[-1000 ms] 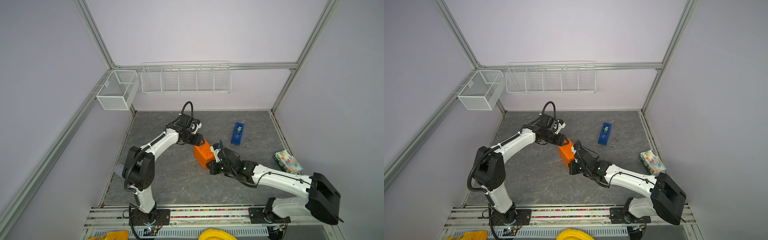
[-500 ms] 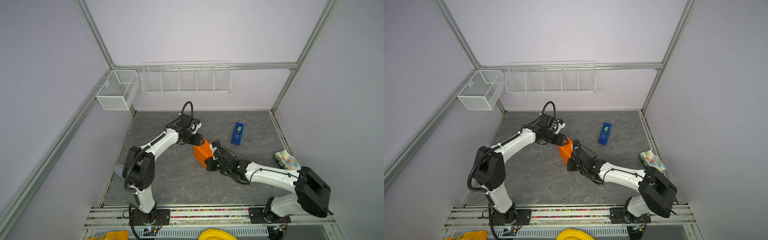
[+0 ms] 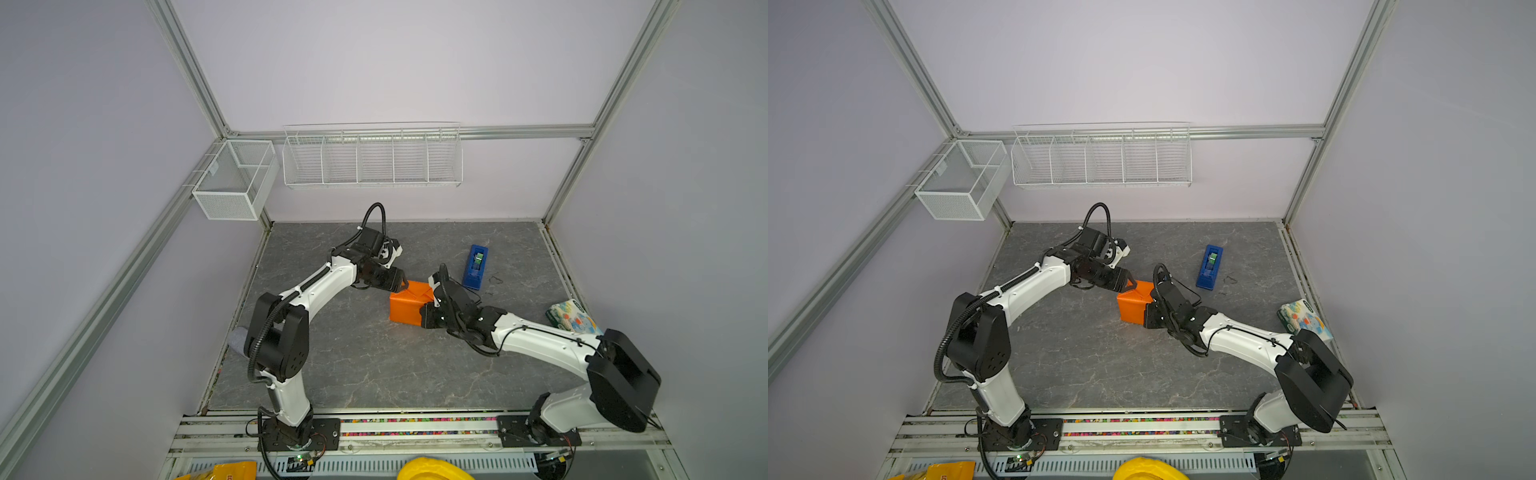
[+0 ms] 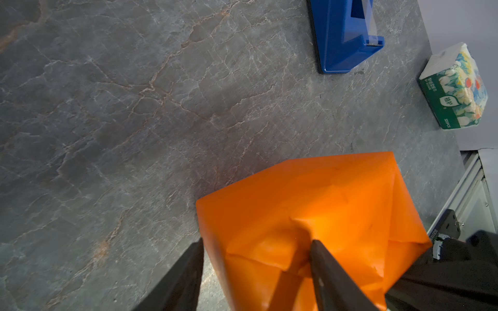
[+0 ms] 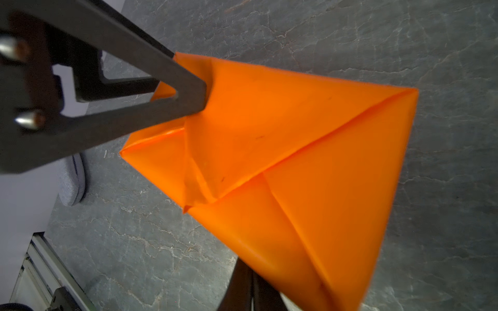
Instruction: Wrap the gift box in paper
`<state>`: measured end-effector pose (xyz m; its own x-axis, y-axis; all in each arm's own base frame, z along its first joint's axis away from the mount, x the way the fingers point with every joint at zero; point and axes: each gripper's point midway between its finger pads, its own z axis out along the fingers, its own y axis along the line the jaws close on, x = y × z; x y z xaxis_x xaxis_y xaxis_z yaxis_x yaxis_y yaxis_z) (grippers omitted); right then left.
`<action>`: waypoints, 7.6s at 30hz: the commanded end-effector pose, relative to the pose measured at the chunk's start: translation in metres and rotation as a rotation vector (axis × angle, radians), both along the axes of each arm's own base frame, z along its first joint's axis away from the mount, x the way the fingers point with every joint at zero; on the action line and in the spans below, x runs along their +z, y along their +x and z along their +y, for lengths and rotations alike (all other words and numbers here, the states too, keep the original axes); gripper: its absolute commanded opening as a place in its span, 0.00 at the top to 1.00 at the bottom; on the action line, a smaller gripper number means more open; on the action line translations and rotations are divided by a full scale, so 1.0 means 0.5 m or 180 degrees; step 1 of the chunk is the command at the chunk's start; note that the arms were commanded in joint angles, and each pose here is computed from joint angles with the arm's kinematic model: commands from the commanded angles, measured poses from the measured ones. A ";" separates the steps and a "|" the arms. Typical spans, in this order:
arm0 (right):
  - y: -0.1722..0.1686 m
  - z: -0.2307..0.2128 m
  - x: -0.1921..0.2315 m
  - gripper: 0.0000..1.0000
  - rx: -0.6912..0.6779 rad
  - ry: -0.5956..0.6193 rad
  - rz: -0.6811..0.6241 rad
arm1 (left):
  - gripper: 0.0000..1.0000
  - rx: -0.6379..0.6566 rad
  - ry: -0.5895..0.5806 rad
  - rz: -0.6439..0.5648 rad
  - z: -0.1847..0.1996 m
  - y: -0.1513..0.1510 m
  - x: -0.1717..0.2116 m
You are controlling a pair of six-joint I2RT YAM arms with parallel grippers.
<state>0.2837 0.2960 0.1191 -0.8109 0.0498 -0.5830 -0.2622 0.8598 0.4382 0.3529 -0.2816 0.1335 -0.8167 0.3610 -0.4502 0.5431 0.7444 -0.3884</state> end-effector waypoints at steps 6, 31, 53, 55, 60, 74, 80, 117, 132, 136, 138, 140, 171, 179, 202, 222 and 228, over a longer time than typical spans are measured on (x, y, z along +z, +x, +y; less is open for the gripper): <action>0.058 -0.039 0.015 0.93 -0.0072 -0.0081 -0.0082 | 0.38 -0.0173 0.0761 0.0744 0.063 -0.105 -0.123; 0.131 -0.063 0.048 0.84 0.0077 0.0324 0.0389 | 0.38 -0.0239 0.0616 0.0755 0.037 -0.118 -0.122; 0.131 -0.017 0.021 0.44 -0.0104 0.0872 0.1166 | 0.38 -0.0166 0.0564 0.0700 0.034 -0.111 -0.116; 0.126 -0.026 0.006 0.49 -0.0108 0.0803 0.1248 | 0.38 -0.0158 0.0541 0.0678 0.032 -0.110 -0.110; 0.119 -0.036 -0.016 0.60 -0.0131 0.0757 0.1319 | 0.38 -0.0056 0.0421 0.0524 0.031 -0.099 -0.073; 0.095 0.042 -0.022 0.67 -0.0162 0.1022 0.1460 | 0.37 0.0833 -0.0506 -0.0115 0.093 -0.041 0.093; 0.073 0.113 -0.028 0.69 -0.0141 0.1075 0.1517 | 0.37 0.1206 -0.0434 -0.0037 0.135 -0.050 0.077; 0.058 0.114 -0.055 0.72 -0.0154 0.0832 0.1567 | 0.52 0.1282 -0.1026 0.0720 0.145 -0.075 -0.058; 0.182 -0.063 0.096 0.44 -0.0028 0.0667 0.0974 | 0.53 0.1246 -0.0807 0.0772 0.153 -0.074 -0.084; 0.227 -0.163 0.090 0.40 -0.0103 0.0760 0.0983 | 0.52 0.1221 -0.0801 0.0781 0.152 -0.074 -0.085; 0.248 -0.215 0.081 0.39 -0.0222 0.0811 0.1008 | 0.52 0.1203 -0.0804 0.0789 0.150 -0.074 -0.085; 0.274 -0.276 0.070 0.36 -0.0425 0.0883 0.1020 | 0.52 0.1179 -0.0790 0.0798 0.148 -0.074 -0.087; 0.366 -0.424 -0.060 0.55 -0.0879 0.1691 0.1298 | 0.52 0.1114 -0.0664 0.0853 0.145 -0.078 -0.092; 0.361 -0.412 -0.037 0.53 -0.0769 0.1823 0.1288 | 0.52 0.1108 -0.0654 0.0854 0.142 -0.077 -0.090; 0.369 -0.382 -0.071 0.86 -0.0729 0.2330 0.1555 | 0.52 0.1111 -0.0612 0.0846 0.143 -0.080 -0.089; 0.260 -0.346 0.007 0.93 -0.0632 0.2287 0.1569 | 0.52 0.1053 -0.0567 0.0860 0.141 -0.078 -0.091; 0.189 -0.321 -0.012 0.93 -0.0640 0.2214 0.1693 | 0.52 0.1011 -0.0532 0.0865 0.141 -0.079 -0.091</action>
<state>0.3937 0.1265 0.1067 -0.8930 0.4446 0.0696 0.2521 0.3661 0.8958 0.3319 -0.2237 0.1291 -0.9373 -0.0264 -0.3475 0.2350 0.6887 -0.6860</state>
